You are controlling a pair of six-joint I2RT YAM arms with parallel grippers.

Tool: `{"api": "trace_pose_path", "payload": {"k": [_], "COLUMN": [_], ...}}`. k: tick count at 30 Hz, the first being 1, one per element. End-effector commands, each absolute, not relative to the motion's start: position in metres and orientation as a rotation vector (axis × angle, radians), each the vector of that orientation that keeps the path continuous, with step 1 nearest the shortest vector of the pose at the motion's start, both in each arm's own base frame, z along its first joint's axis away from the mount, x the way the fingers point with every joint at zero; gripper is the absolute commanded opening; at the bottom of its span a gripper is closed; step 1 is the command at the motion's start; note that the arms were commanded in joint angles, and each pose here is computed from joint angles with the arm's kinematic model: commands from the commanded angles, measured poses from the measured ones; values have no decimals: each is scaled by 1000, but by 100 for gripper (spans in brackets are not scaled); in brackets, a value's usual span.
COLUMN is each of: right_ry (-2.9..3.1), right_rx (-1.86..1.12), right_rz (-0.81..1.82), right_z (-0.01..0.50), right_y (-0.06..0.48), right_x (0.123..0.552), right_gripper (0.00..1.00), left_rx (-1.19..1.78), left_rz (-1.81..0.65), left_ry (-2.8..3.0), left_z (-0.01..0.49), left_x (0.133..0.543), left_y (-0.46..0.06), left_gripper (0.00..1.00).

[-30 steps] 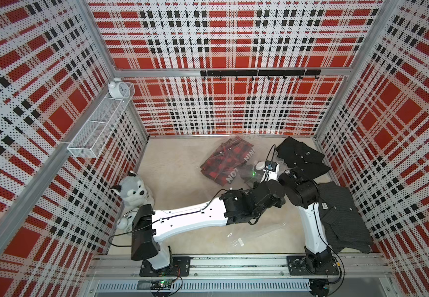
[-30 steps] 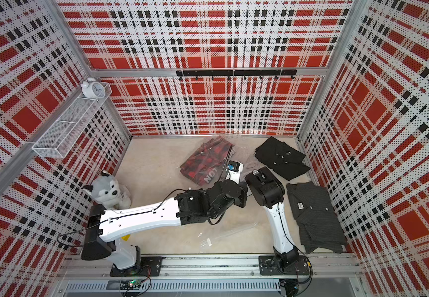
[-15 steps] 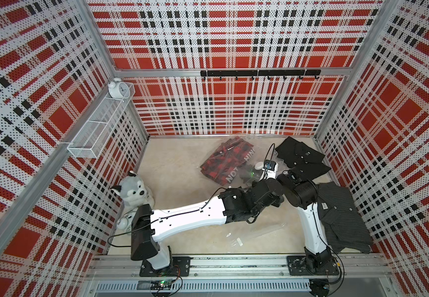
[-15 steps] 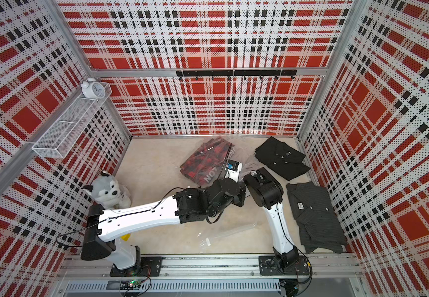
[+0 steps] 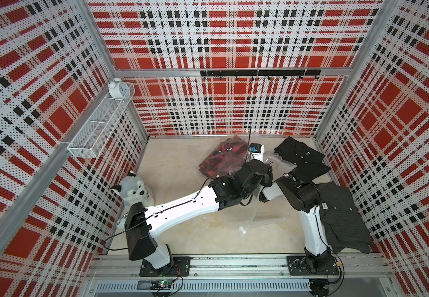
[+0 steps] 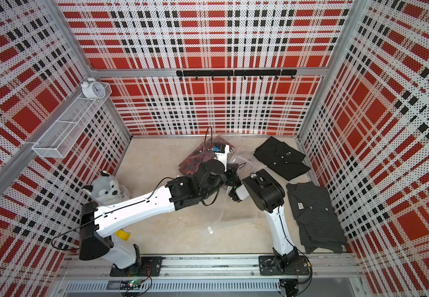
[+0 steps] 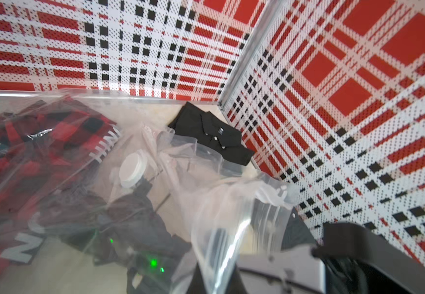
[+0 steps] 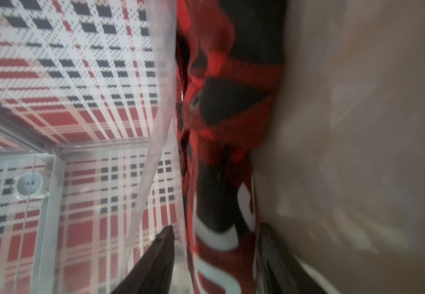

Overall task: Place the folded shirt into the vacuum bag
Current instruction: Place the shirt in the vacuum bag.

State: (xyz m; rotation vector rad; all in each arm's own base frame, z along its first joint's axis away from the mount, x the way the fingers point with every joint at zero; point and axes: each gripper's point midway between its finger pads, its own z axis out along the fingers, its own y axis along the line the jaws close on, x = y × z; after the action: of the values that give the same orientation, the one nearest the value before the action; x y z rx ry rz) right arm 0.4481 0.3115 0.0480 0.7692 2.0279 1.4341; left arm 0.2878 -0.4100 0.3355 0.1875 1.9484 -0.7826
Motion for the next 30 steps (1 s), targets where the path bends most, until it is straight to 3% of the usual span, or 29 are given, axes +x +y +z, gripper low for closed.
{"api": "trace_pose_path", "payload": {"k": [1,5,9,19,30], "right_ry": [2129,2140,2113,2013,1933], "right_rx": [681,677,705,799,912], "right_rz": [1363,1408,1489,1580,1643], "right_z": [38,31,27,29,32], "right_y": [307,310,319,339,364], "right_x": [424,417,424,455,463], "right_gripper": [57,54,34,4,2], "left_rx": [175,178,181,239,284], "left_rz": [-858,-869,-896,-998,-1049], "left_ry": [1885,1880,1876,1809,1784], "left_z": [354,356,360,397,409], "left_x": [294,293,290,250,225], "left_y": [-410,-411,-413,-434,-461], "left_gripper": [0,0,0,0,0]}}
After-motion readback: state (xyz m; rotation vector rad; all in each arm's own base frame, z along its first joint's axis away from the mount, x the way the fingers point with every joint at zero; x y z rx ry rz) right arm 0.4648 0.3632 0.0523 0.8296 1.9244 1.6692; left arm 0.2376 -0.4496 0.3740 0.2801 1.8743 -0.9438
